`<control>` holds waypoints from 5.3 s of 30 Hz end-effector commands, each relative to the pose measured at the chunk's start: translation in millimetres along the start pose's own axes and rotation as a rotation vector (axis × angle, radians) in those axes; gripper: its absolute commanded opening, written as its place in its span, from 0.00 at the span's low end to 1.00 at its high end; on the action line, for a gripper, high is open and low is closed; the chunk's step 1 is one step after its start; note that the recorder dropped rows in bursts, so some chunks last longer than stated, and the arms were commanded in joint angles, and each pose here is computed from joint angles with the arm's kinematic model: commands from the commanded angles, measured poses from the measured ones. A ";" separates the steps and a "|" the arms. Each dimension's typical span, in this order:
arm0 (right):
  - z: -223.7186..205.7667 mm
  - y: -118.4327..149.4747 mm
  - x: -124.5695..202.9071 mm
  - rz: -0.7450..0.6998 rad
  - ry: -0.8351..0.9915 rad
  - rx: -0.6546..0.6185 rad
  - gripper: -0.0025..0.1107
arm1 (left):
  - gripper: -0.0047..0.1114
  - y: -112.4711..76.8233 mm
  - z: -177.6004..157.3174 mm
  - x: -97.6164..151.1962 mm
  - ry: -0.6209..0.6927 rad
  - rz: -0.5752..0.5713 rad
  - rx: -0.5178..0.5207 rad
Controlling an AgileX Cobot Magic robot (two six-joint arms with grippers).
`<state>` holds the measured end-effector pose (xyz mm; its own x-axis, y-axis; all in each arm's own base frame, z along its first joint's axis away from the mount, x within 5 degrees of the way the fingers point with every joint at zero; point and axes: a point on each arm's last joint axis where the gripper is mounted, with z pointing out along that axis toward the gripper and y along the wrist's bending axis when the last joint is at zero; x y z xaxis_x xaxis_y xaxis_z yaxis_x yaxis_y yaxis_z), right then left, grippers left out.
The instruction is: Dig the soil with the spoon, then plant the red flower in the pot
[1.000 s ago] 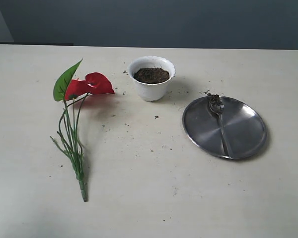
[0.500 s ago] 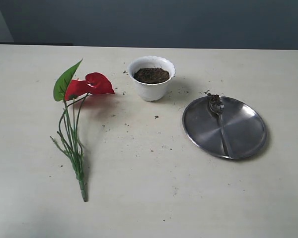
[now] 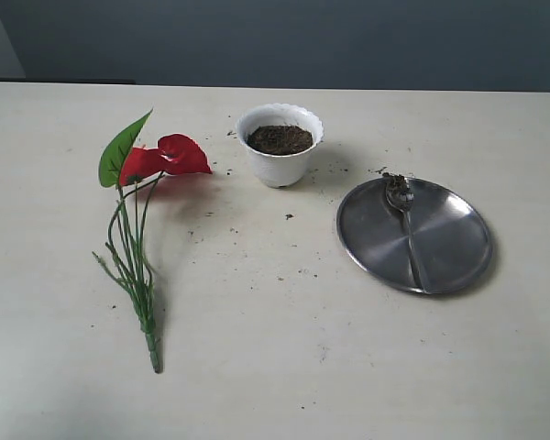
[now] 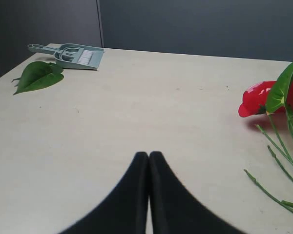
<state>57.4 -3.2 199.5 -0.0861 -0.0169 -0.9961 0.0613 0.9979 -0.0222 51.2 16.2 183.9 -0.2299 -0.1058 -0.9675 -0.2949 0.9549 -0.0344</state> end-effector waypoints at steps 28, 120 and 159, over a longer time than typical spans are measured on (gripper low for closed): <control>-1.9 1.8 17.5 -0.029 0.174 -0.020 0.02 | 0.04 -0.7 0.2 0.9 -0.005 -0.007 0.011; -1.8 3.6 16.9 0.052 0.169 -0.034 0.02 | 0.04 -0.7 0.2 0.9 -0.005 -0.007 0.011; -1.9 4.0 16.8 0.066 0.168 -0.037 0.02 | 0.04 -3.4 -4.4 -27.1 -0.320 0.076 0.030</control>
<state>54.5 0.9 183.0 -0.2547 0.0544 -0.9655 0.0312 0.9984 0.0480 54.4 15.2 212.0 0.0464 0.0541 -0.9975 -0.2681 0.9626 0.0398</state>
